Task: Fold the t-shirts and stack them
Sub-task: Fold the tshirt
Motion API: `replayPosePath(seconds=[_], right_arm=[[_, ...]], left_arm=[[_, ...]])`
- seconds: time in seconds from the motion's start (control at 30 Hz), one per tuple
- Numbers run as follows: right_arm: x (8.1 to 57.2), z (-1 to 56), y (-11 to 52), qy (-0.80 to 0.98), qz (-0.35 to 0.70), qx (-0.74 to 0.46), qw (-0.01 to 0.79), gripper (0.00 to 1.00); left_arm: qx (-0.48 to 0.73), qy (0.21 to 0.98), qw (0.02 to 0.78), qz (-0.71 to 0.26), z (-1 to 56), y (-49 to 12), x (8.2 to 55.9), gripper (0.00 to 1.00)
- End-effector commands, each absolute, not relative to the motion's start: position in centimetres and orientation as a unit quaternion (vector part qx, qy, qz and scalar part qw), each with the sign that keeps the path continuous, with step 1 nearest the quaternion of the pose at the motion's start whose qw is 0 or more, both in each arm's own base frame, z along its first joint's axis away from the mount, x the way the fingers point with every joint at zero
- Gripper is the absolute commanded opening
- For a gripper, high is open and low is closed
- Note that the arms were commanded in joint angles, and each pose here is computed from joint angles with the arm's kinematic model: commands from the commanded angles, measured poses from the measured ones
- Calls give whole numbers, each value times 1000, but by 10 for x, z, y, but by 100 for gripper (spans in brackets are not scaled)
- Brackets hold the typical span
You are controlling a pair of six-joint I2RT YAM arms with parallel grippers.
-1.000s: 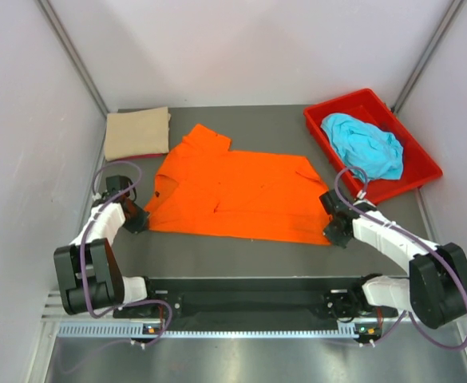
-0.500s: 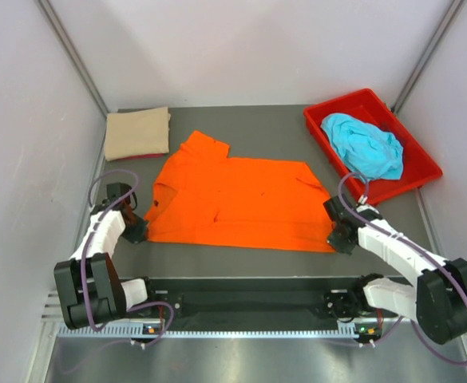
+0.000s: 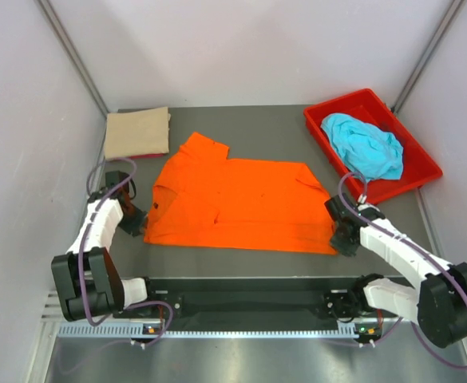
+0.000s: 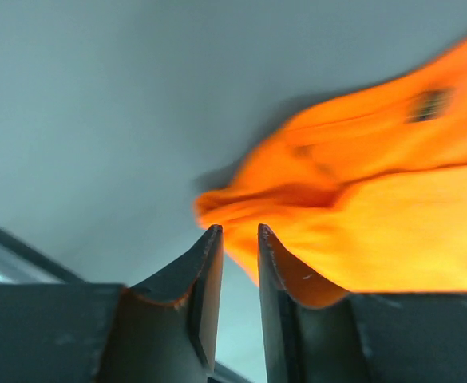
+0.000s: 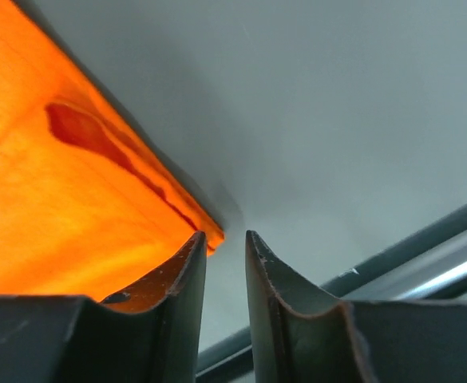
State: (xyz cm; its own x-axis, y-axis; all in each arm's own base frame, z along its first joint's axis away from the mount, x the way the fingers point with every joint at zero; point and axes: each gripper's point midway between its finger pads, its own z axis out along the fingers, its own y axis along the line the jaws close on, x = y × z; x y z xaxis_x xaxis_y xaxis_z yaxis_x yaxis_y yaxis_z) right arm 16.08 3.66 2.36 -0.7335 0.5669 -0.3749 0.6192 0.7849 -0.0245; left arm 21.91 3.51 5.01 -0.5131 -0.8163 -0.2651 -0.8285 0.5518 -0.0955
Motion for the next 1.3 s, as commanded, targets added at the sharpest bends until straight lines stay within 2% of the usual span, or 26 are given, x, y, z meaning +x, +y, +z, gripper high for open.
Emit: replayPosePath(seconds=[0.0,0.07,0.13,0.17,0.3,0.33,0.4,0.43,0.5,0.53,0.57,0.63,0.7,0.73,0.9,0.97,1.0,1.03,1.13,1.27], right_arm=[[183,61,30,921,-76,307,228,28],[204,85,36,916,-55,295,265,33],[236,107,49,922,-19,226,314,37],[251,118,63,923,13,196,330,43],[314,150,101,902,67,35,425,46],[327,159,107,898,70,11,434,45],[348,139,116,909,47,-48,411,44],[361,145,122,906,45,-64,415,44],[376,123,125,916,26,-97,387,45],[387,131,129,913,26,-100,394,46],[393,119,129,919,16,-101,380,50],[409,128,130,919,9,-73,387,52],[415,114,126,930,-11,-38,365,52],[424,122,125,927,-19,-23,373,52],[434,93,135,942,-12,15,336,51],[437,91,138,943,-11,19,332,51],[438,91,139,943,-11,20,333,50],[438,93,138,942,-12,23,335,50],[437,94,138,941,-11,37,336,51],[437,87,136,941,-29,48,334,52]], left_arm=[[-453,865,215,8,100,44,252,31],[-417,868,266,-39,129,37,279,35],[-349,878,308,-109,158,18,305,36],[-336,874,329,-120,167,17,318,42],[-284,878,351,-161,188,2,351,44],[-270,878,358,-169,197,-1,360,44],[-254,882,350,-188,195,-13,376,44],[-238,880,362,-195,204,-17,387,47],[-211,883,365,-209,201,-27,407,52],[-184,881,380,-215,215,-33,421,52],[-179,888,365,-215,201,-34,433,53],[-148,885,383,-218,211,-39,457,52],[-143,891,374,-213,194,-38,476,52],[-129,884,400,-207,201,-37,491,52],[-79,883,418,-200,170,-49,540,52],[-63,894,399,-194,141,-54,554,52],[-46,889,414,-188,150,-54,566,52],[-43,896,401,-185,131,-53,573,52],[-23,894,416,-162,130,-53,594,54],[-19,900,404,-164,101,-54,615,55]])
